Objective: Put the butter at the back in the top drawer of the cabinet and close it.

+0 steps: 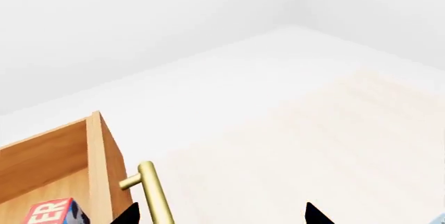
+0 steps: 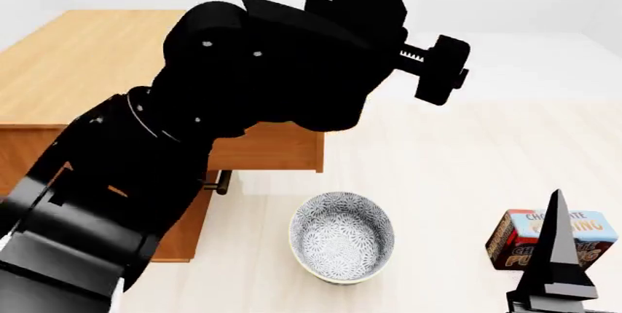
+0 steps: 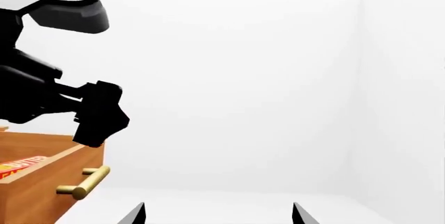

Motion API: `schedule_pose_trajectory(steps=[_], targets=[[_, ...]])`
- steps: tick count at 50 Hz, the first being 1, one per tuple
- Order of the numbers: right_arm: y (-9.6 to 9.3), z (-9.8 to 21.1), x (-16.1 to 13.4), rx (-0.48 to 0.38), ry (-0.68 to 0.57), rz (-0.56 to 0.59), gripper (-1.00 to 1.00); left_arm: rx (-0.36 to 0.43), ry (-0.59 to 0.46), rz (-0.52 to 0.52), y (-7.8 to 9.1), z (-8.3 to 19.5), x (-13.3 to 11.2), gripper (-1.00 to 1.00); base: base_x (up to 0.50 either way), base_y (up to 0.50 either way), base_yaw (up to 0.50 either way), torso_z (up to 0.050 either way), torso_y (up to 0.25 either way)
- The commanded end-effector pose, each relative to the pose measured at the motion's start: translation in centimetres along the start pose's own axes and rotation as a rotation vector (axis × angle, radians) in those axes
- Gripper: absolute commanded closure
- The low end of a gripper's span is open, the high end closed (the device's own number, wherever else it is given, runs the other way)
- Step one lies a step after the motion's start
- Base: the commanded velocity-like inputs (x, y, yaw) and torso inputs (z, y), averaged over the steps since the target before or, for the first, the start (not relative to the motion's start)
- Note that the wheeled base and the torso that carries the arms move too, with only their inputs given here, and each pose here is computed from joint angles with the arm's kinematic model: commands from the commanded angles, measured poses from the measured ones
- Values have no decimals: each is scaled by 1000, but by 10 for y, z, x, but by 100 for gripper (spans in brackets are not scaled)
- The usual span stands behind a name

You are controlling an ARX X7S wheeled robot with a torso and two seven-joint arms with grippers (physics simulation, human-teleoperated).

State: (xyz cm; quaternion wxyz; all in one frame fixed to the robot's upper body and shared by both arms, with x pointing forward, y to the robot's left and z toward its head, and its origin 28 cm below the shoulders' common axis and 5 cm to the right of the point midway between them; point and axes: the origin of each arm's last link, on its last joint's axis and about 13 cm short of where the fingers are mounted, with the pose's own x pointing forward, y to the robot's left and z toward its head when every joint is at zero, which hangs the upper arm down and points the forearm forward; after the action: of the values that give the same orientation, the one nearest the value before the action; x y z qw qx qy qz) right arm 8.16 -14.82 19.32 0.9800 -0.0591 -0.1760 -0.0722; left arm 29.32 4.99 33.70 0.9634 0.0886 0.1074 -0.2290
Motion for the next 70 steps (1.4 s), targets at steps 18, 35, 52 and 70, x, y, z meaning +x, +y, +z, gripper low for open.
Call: schedule_pose_trajectory(steps=[18,35,52,70], targets=[[0,-1,-4,3,3,-12,-100,68,108,78,-34,-51,24,-100,0,0,0,0,0],[0,-1,-5,7,3,-17,-100,100,308,213,-23,-81,39,-100,1,0,0,0,0],[0,-1,-5,11,2,-18,-100,145,476,359,-1,-103,52,-100,5,0,0,0,0],[0,0,-4,12,-1,-19,-100,149,563,407,12,-121,60,-100,5,0,-1,0,0]])
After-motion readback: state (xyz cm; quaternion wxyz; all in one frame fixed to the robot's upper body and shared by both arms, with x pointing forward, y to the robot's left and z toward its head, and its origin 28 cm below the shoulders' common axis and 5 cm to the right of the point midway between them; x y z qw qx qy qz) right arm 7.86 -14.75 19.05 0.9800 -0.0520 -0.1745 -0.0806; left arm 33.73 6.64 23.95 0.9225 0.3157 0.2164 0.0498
